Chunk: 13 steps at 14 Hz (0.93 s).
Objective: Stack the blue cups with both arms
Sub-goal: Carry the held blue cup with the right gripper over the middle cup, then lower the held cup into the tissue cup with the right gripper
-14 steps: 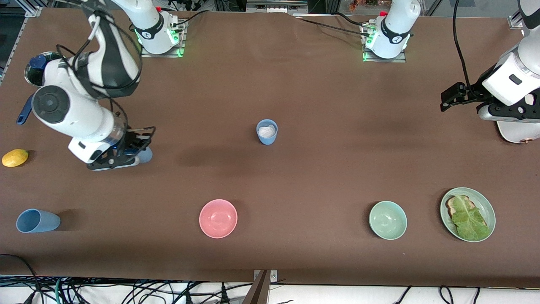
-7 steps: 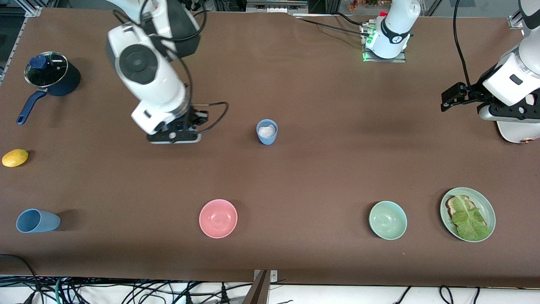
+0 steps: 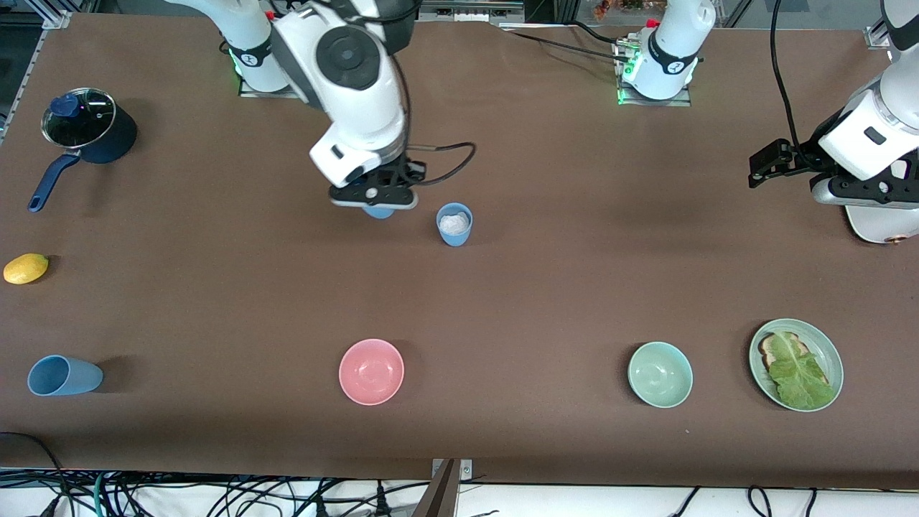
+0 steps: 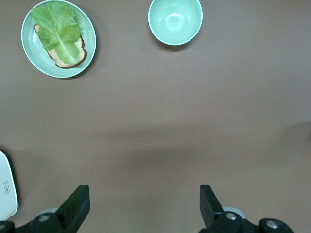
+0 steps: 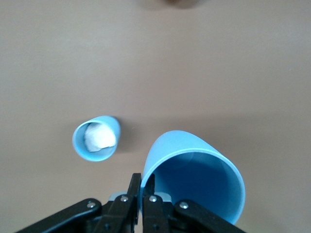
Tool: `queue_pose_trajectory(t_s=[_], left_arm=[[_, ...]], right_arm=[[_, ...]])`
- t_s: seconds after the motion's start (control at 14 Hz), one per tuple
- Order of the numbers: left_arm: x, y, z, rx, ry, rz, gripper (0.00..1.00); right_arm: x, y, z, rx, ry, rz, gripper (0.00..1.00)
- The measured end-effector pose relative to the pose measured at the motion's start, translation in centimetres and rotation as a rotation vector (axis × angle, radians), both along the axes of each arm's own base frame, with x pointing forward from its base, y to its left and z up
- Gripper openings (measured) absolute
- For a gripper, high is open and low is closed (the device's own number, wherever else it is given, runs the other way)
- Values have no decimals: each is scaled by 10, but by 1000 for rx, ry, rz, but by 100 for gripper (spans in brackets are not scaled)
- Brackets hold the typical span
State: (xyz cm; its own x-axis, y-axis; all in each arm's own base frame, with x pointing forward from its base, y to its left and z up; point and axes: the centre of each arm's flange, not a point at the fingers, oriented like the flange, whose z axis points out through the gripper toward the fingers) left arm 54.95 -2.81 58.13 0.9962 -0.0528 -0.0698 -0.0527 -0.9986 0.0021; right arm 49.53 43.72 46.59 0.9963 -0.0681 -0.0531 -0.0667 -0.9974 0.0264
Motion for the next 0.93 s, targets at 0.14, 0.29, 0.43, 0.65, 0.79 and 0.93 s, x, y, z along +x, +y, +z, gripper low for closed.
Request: queue_pose_trajectory(t_s=[0.14,0.29,0.43,0.65,0.79,0.93], left_arm=[[0,1,0,0,2,1,100],[0,1,0,0,3,2,100],[0,1,-1,1,3,2,100],[0,1,-1,1,3,1,100],[0,1,-1,1,3,1,100],[0,1,-1,1,4,2,100]], right_arm=[[-13,31,-9,8,-9,-31,4],[-16,52,-22,22,-19,-57,4],[-16,65,-35,29,-24,-69,4],[-14,83,-47,31,-33,-90,4],[-10,90,-57,19,-45,-92,4],[-8,98,-66,10,-53,-92,4]])
